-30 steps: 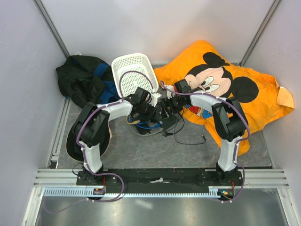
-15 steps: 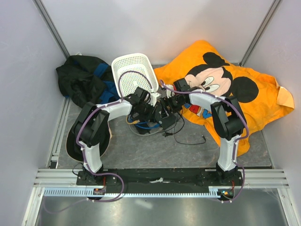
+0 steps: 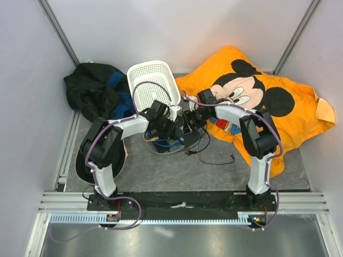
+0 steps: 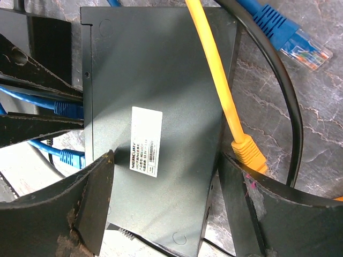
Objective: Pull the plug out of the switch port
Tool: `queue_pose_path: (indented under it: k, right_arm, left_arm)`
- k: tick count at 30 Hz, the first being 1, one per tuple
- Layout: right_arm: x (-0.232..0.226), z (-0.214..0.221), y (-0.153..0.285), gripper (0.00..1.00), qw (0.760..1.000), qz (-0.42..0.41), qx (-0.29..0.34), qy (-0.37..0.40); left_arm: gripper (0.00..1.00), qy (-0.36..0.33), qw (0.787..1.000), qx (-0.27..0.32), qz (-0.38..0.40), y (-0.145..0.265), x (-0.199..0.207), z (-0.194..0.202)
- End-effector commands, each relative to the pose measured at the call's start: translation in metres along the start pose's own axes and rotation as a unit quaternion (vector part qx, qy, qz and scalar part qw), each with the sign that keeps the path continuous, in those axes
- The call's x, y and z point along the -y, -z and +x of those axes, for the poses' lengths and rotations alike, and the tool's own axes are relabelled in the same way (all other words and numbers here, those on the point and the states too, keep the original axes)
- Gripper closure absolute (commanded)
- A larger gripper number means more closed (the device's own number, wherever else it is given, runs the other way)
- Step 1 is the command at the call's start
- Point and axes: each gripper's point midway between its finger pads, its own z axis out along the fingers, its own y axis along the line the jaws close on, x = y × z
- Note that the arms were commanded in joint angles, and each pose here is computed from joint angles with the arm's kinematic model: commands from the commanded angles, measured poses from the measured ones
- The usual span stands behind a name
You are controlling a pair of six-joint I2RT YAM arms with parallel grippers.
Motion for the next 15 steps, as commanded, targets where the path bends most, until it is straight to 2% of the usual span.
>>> queue_pose_path:
  k: [1,12,15]
  right_arm:
    - [0.039,0.170,-0.033,0.24,0.957,0.092,-0.270,-0.058]
    - [0.041,0.176,-0.043,0.24,0.946,0.107,-0.299,-0.064]
    - [0.040,0.180,-0.045,0.24,0.944,0.104,-0.308,-0.063]
  left_arm:
    - [0.98,-0.028,0.999,0.022,0.005,0.015,0.009,-0.011]
    - [0.98,-0.032,0.999,0.003,-0.011,0.025,0.007,0.009]
    - [0.98,-0.041,0.999,0.033,-0.004,0.032,0.012,-0.005]
